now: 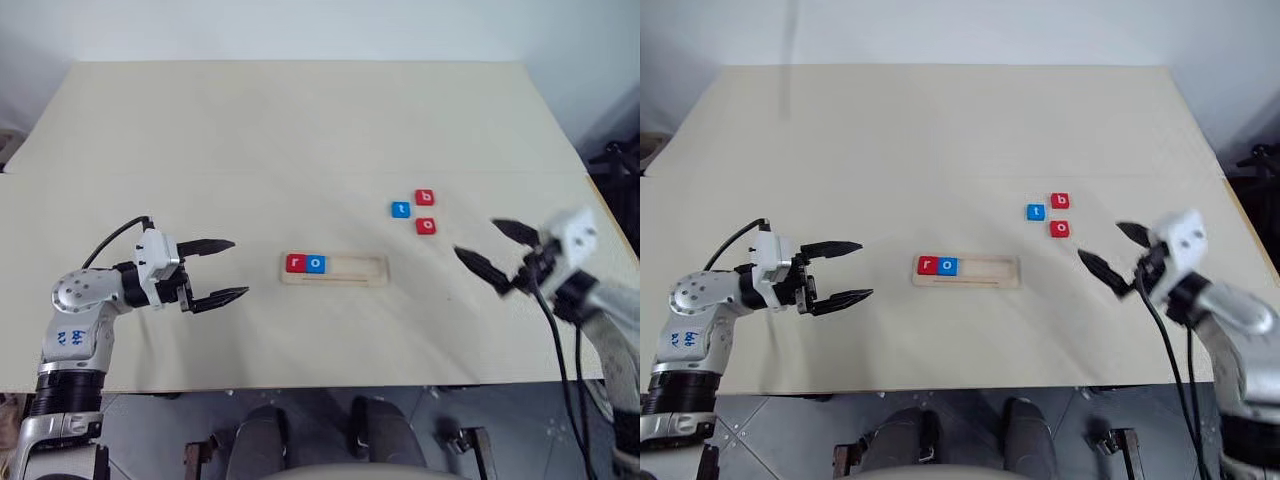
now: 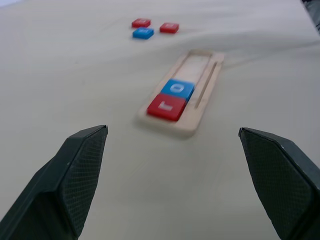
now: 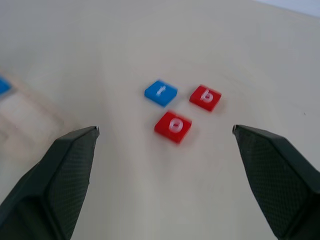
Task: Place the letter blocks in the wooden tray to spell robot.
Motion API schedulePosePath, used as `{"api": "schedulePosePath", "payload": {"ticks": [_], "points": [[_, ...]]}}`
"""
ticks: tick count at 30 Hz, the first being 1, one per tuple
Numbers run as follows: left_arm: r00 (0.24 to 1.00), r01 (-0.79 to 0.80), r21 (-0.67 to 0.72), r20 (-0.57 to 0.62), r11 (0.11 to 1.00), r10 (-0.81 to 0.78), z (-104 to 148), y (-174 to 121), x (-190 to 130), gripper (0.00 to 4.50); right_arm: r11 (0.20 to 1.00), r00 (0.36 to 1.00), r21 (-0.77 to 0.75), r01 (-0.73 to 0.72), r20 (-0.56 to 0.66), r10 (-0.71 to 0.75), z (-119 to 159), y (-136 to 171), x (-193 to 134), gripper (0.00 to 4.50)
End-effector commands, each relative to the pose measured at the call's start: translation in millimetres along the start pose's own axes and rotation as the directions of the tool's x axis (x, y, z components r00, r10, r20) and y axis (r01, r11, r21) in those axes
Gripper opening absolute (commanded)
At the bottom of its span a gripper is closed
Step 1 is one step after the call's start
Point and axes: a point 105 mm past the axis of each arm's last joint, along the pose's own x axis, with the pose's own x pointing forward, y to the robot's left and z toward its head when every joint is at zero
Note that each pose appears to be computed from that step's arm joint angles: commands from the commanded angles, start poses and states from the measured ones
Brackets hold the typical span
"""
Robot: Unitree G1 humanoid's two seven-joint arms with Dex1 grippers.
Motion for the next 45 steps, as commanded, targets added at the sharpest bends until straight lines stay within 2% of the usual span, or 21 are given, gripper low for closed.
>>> {"api": "schedulePosePath", "payload": {"ticks": [1,3,5,8,14,25,29,35,40,45], "points": [[0.999,-0.019,0.022,0.034,1.0,0.018,11,-6,1,4.47,0.997,0.99,0.035,0.063,-0.129,-0.058,1,-8,27,4.5],[0.999,-0.023,0.009,0.036,1.0,0.023,11,-10,1,4.47,0.995,0.98,0.014,0.097,-0.175,-0.093,7,-13,43,4.5],[0.999,-0.031,-0.013,0.041,0.999,0.032,12,-14,0,4.47,0.985,0.975,0.058,0.16,-0.169,-0.148,16,-20,60,4.5],[0.998,-0.046,-0.017,0.041,0.999,0.047,14,-17,0,4.47,0.979,0.963,0.068,0.193,-0.205,-0.176,14,-20,73,4.5],[0.995,-0.084,-0.005,0.045,0.996,0.084,18,-19,-2,4.47,0.968,0.94,0.091,0.234,-0.274,-0.202,5,-19,82,4.5],[0.993,-0.111,0.008,0.047,0.994,0.11,22,-18,-4,4.47,0.965,0.938,0.11,0.24,-0.282,-0.201,9,-18,96,4.5],[0.992,-0.115,0.01,0.051,0.993,0.115,23,-19,-2,4.47,0.934,0.908,0.126,0.335,-0.309,-0.284,11,-28,111,4.5],[0.991,-0.12,0.014,0.057,0.993,0.119,25,-21,0,4.47,0.901,0.884,0.189,0.391,-0.349,-0.311,3,-29,130,4.5],[0.989,-0.138,0.018,0.058,0.99,0.137,27,-23,-3,4.47,0.882,0.865,0.208,0.422,-0.385,-0.323,-8,-28,137,4.5],[0.987,-0.154,0.014,0.057,0.988,0.153,29,-26,-6,4.47,0.859,0.86,0.24,0.453,-0.372,-0.35,-9,-33,139,4.5]]}}
